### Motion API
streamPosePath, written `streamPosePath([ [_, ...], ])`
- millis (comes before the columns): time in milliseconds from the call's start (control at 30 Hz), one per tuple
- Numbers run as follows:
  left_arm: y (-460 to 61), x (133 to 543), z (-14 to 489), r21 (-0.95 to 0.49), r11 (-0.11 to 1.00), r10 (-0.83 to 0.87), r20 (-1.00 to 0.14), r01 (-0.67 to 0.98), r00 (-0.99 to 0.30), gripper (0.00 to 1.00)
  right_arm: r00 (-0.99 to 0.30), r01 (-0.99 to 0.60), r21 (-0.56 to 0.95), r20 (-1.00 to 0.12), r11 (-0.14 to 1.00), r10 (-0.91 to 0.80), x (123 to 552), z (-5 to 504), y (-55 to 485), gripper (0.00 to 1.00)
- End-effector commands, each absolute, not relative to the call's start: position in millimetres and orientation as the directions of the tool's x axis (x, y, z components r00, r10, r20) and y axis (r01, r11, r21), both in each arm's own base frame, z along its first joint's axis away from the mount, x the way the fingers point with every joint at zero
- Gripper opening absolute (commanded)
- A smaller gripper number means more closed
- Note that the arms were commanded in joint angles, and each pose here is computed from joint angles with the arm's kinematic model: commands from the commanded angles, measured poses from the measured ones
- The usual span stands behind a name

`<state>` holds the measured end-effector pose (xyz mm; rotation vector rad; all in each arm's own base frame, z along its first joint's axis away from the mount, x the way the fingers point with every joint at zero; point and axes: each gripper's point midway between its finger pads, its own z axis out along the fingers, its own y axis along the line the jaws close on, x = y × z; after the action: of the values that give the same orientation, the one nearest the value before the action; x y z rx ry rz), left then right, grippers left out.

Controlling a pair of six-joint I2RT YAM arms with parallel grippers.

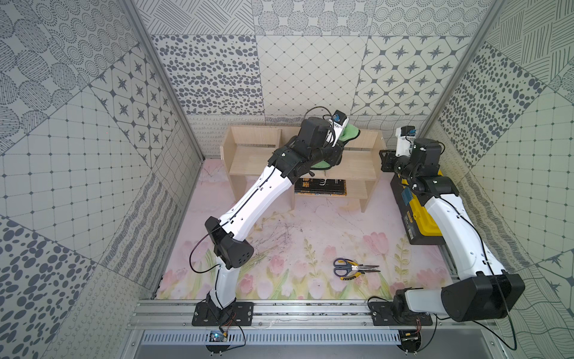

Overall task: Wipe the bookshelf clean with a cloth
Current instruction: Wipe the dust from the shelf.

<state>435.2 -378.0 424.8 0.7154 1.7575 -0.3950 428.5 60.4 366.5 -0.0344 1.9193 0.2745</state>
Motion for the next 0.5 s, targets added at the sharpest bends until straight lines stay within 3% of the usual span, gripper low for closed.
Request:
streamPosePath([
  [0,-377.1,452.2,418.3,0.089,0.775,0.257,-0.949,0.625,-0.184,0.00,-0.310,-0.368,0.261,-0.939,0.892,0.146,401.4,403.3,105.5,0.00],
  [200,-382.8,419.4,397.8,0.018,0.687,0.283,-0.927,0.726,-0.244,0.00,-0.296,-0.353,0.246,-0.945,0.903,0.141,401.0,406.6,101.6,0.00],
  [433,-359.7,371.5,445.5,-0.028,0.633,0.182,-0.966,0.774,-0.183,0.00,-0.268,-0.315,0.198,-0.957,0.928,0.113,396.4,412.8,91.6,0.00],
  [467,-358.4,363.2,449.3,-0.034,0.611,0.177,-0.968,0.791,-0.179,0.00,-0.260,-0.302,0.190,-0.959,0.934,0.111,394.9,415.2,88.5,0.04],
])
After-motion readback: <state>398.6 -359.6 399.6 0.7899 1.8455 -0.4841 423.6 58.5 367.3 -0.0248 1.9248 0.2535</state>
